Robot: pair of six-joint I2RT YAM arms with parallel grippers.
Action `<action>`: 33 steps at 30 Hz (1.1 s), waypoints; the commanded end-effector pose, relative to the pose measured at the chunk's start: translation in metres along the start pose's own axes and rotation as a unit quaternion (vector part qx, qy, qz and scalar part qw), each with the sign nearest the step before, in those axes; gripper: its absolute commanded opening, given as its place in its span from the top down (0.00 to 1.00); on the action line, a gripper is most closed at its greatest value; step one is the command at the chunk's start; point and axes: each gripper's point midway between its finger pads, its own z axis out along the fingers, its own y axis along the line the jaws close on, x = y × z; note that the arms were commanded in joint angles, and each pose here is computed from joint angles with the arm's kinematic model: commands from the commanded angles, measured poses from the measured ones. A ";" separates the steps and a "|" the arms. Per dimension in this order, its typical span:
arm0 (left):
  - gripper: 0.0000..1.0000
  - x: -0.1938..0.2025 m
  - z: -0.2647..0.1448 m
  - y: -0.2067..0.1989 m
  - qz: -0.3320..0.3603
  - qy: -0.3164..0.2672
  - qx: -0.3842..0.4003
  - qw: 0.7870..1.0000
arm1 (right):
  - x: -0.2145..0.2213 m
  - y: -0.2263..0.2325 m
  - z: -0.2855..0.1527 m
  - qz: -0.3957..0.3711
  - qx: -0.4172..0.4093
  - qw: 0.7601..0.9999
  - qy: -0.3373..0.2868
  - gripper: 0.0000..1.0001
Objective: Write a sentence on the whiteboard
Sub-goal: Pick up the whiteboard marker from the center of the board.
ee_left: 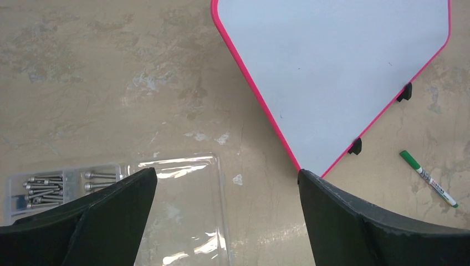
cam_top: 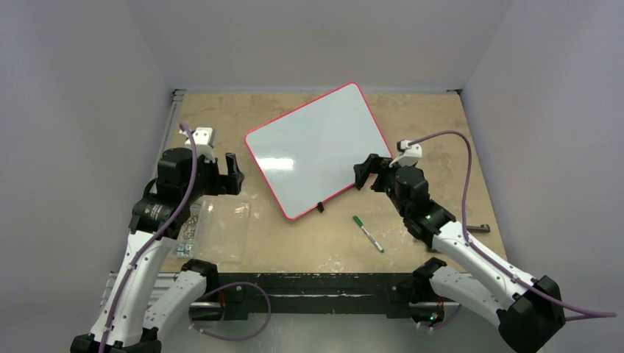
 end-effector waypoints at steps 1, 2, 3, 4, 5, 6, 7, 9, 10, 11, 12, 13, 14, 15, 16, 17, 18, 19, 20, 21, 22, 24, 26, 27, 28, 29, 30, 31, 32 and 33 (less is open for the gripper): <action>0.00 -0.013 -0.003 -0.004 0.008 -0.024 0.011 1.000 | -0.017 -0.001 -0.006 -0.005 0.015 1.000 -0.011 0.01; 0.00 -0.014 -0.003 -0.005 0.008 -0.024 0.012 1.000 | -0.010 -0.002 -0.007 -0.005 0.015 1.000 0.004 0.01; 0.00 -0.013 -0.003 -0.006 0.008 -0.023 0.014 1.000 | 0.001 -0.002 -0.009 -0.008 0.012 0.999 0.029 0.01; 0.00 -0.013 -0.003 -0.006 0.008 -0.021 0.016 1.000 | 0.012 -0.002 -0.010 -0.007 0.010 0.998 0.054 0.01; 0.00 -0.013 -0.002 -0.007 0.008 -0.020 0.017 1.000 | 0.025 -0.002 -0.012 -0.001 0.007 0.997 0.079 0.01; 0.00 -0.012 -0.002 -0.007 0.008 -0.019 0.019 1.000 | 0.038 -0.003 -0.014 0.008 0.005 0.995 0.101 0.01; 0.00 -0.012 -0.002 -0.008 0.008 -0.019 0.021 1.000 | 0.051 -0.003 -0.017 0.022 0.000 0.992 0.123 0.01; 0.00 -0.013 -0.003 -0.010 0.008 -0.019 0.025 0.999 | 0.075 -0.002 -0.022 0.057 -0.007 0.986 0.159 0.01; 0.00 -0.013 -0.002 -0.010 0.008 -0.019 0.025 0.999 | 0.086 0.004 -0.027 0.070 -0.028 0.981 0.178 0.01; 0.00 -0.013 -0.002 -0.010 0.008 -0.019 0.026 0.999 | 0.094 0.006 -0.031 0.079 -0.035 0.979 0.186 0.01; 0.00 -0.013 -0.003 -0.010 0.008 -0.019 0.026 0.999 | 0.103 0.004 -0.034 0.087 -0.034 0.976 0.195 0.01; 0.00 -0.013 -0.003 -0.010 0.008 -0.019 0.026 0.999 | 0.105 0.004 -0.037 0.092 -0.036 0.976 0.196 0.01; 0.00 -0.013 -0.003 -0.010 0.008 -0.020 0.026 0.999 | 0.108 0.001 -0.039 0.091 -0.029 0.975 0.199 0.01; 0.00 -0.012 -0.003 -0.010 0.008 -0.020 0.026 0.999 | 0.111 -0.004 -0.041 0.089 -0.015 0.975 0.204 0.01; 0.00 -0.012 -0.003 -0.010 0.008 -0.019 0.026 0.999 | 0.118 -0.013 -0.044 0.082 0.009 0.972 0.218 0.01; 0.00 -0.012 -0.003 -0.010 0.008 -0.019 0.026 0.999 | 0.123 -0.021 -0.046 0.078 0.031 0.970 0.230 0.01; 0.00 -0.012 -0.003 -0.010 0.008 -0.019 0.026 0.999 | 0.129 -0.027 -0.048 0.074 0.051 0.966 0.242 0.01; 0.00 -0.012 -0.003 -0.010 0.008 -0.019 0.026 0.999 | 0.136 -0.031 -0.049 0.071 0.063 0.962 0.254 0.01; 0.00 -0.012 -0.004 -0.010 0.008 -0.020 0.026 0.999 | 0.144 -0.034 -0.050 0.069 0.071 0.959 0.266 0.01; 0.00 -0.013 -0.004 -0.010 0.008 -0.020 0.026 0.999 | 0.153 -0.037 -0.052 0.068 0.079 0.955 0.278 0.01; 0.00 -0.013 -0.004 -0.010 0.008 -0.022 0.025 0.999 | 0.160 -0.038 -0.053 0.066 0.083 0.952 0.288 0.01; 0.00 -0.013 -0.005 -0.009 0.008 -0.022 0.023 0.999 | 0.171 -0.041 -0.055 0.059 0.090 0.947 0.303 0.01; 0.00 -0.013 -0.005 -0.008 0.008 -0.022 0.021 1.000 | 0.176 -0.044 -0.055 0.051 0.099 0.944 0.310 0.01; 0.00 -0.012 -0.005 -0.008 0.008 -0.022 0.021 1.000 | 0.178 -0.045 -0.055 0.048 0.102 0.943 0.312 0.03; 0.00 -0.013 -0.005 -0.008 0.008 -0.023 0.021 0.999 | 0.178 -0.044 -0.054 0.045 0.102 0.943 0.313 0.04; 0.00 -0.013 -0.005 -0.008 0.008 -0.022 0.021 0.999 | 0.180 -0.045 -0.054 0.043 0.104 0.943 0.314 0.05; 0.00 -0.013 -0.005 -0.008 0.008 -0.023 0.021 0.999 | 0.181 -0.045 -0.053 0.041 0.106 0.942 0.315 0.07; 0.00 -0.013 -0.006 -0.008 0.008 -0.023 0.021 0.999 | 0.183 -0.046 -0.053 0.036 0.109 0.941 0.319 0.09; 0.00 -0.013 -0.006 -0.008 0.008 -0.023 0.020 0.999 | 0.185 -0.047 -0.053 0.033 0.111 0.940 0.322 0.12; 0.00 -0.013 -0.006 -0.008 0.008 -0.024 0.020 0.999 | 0.188 -0.047 -0.052 0.029 0.113 0.938 0.326 0.16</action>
